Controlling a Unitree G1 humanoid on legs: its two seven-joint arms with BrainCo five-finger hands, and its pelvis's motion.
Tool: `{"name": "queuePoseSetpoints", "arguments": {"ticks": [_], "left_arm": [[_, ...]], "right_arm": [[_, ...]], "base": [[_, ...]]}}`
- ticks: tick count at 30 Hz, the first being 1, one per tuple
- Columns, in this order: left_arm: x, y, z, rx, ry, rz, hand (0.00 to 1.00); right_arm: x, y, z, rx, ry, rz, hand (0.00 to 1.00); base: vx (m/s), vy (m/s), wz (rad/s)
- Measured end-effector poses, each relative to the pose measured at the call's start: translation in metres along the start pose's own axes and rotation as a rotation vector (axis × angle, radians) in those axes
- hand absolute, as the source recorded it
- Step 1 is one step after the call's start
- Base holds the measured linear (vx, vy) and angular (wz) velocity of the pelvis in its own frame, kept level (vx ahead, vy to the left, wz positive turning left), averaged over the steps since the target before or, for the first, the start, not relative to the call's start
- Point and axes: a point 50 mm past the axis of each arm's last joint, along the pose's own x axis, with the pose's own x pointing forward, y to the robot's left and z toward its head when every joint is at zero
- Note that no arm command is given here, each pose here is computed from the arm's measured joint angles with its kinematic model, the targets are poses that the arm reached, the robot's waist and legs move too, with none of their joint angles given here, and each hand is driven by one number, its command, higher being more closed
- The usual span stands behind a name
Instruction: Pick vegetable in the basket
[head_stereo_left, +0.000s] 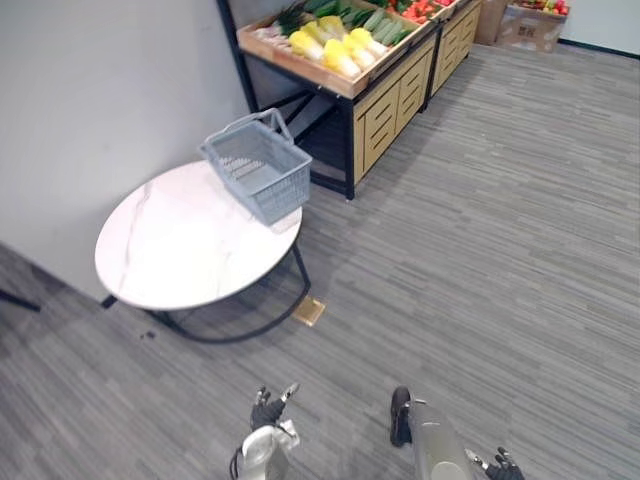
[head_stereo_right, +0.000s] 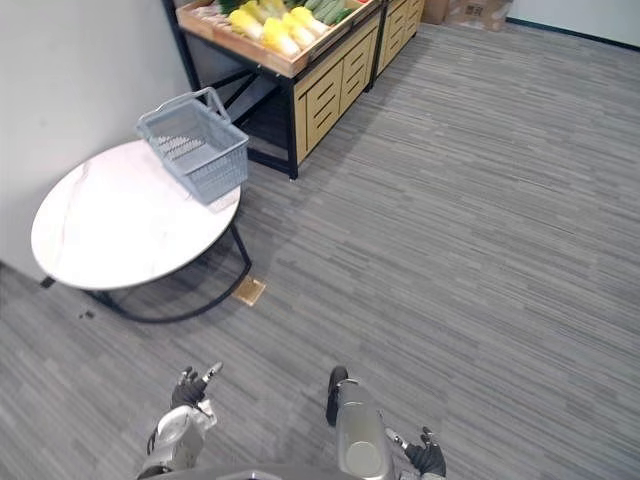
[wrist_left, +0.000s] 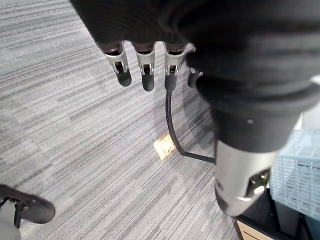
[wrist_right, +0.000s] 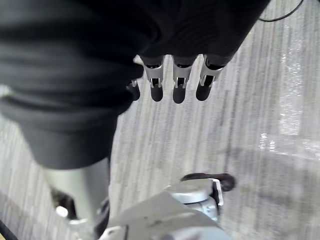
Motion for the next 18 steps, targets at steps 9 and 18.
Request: {"name": "queuePoseSetpoints", "arguments": {"ticks": [9, 18], "left_arm": [[-0.008, 0.052, -0.031, -0.039, 0.14, 0.2, 0.0], [-0.028, 0.09, -0.068, 0.076, 0.326, 0.32, 0.0]], "right_arm": [[0.005, 0.006, 0.01, -0.032, -0.045, 0.023, 0.0], [0.007, 0.017, 0.019, -0.088, -0.115, 0.083, 0.0]], "base": [[0.56, -0.144, -0.05], [0.41, 0.171, -0.02]]}}
